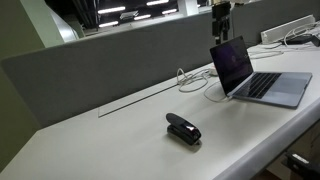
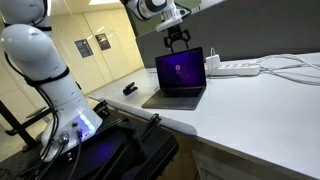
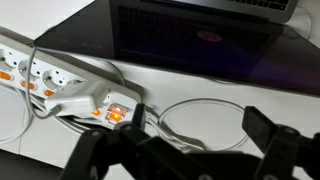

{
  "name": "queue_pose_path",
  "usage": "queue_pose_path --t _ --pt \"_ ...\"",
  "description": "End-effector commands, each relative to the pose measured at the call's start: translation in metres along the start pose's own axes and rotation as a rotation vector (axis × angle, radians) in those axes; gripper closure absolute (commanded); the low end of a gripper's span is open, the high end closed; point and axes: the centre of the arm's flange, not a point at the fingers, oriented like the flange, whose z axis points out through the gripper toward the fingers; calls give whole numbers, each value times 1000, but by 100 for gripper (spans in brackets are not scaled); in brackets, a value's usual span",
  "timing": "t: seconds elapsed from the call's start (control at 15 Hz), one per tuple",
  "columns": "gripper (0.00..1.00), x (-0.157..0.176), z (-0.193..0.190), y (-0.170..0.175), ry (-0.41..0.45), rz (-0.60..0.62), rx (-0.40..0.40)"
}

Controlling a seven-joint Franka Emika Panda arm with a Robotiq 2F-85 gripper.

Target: Close the laptop

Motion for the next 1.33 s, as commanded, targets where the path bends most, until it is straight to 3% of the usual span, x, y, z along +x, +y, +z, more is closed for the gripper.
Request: queue_pose_path --t 0.0,0.6,1.27 --pt "0 -8 -2 -1 -46 31 -19" --pt "0 -35 0 -21 -117 35 -4" --pt "0 -100 2 -51 -215 85 -7"
